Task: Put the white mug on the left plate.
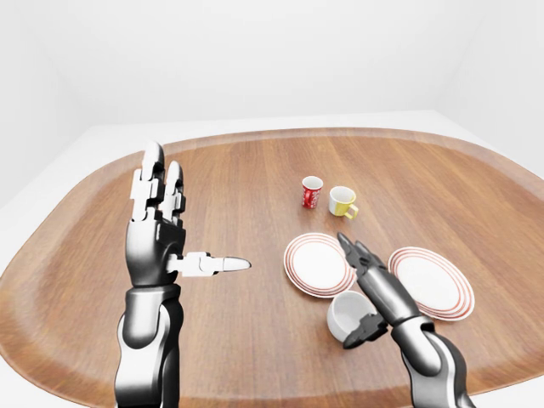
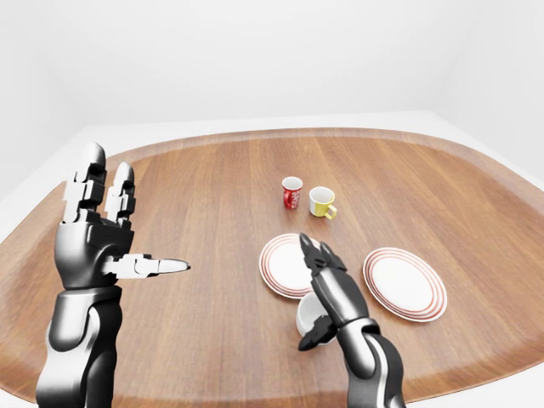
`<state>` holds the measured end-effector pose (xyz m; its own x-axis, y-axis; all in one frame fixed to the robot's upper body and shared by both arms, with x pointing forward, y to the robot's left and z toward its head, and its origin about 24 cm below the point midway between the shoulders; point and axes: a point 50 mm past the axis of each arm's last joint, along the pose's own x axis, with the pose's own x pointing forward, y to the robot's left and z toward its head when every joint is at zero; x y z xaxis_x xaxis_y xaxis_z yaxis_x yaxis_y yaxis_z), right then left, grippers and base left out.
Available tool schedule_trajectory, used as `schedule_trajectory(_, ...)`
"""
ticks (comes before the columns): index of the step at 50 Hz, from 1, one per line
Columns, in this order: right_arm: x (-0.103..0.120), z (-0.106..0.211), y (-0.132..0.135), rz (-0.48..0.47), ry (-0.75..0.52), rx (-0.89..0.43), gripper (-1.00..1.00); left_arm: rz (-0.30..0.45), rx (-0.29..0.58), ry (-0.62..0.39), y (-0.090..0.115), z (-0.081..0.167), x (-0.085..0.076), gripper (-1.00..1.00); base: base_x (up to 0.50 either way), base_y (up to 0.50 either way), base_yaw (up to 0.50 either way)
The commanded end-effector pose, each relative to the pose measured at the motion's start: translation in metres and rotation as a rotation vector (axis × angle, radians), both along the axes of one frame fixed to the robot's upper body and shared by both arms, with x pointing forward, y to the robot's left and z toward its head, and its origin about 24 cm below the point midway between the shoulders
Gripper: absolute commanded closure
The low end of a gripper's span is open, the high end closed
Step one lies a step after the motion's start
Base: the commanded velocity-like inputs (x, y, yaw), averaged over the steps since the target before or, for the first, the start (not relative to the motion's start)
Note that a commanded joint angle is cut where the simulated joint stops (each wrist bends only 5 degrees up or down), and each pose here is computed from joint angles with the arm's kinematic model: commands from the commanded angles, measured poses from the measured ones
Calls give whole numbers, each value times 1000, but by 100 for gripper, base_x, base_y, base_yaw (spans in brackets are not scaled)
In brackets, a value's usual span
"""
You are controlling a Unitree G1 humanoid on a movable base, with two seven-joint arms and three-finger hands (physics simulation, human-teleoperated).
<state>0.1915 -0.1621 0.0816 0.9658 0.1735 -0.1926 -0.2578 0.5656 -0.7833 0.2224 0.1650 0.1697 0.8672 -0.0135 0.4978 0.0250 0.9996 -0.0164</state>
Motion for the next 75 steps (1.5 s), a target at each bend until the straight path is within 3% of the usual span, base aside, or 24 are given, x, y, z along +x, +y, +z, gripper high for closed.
schedule_trajectory(1,0,-4,-2,-19,14,-24,-100,0,0,-1,0,0,0,-100,0,0,0)
schedule_trajectory(75,3,-43,4,-52,61,-226,-100,-4,0,15,-1,-3,1,-100,0,0,0)
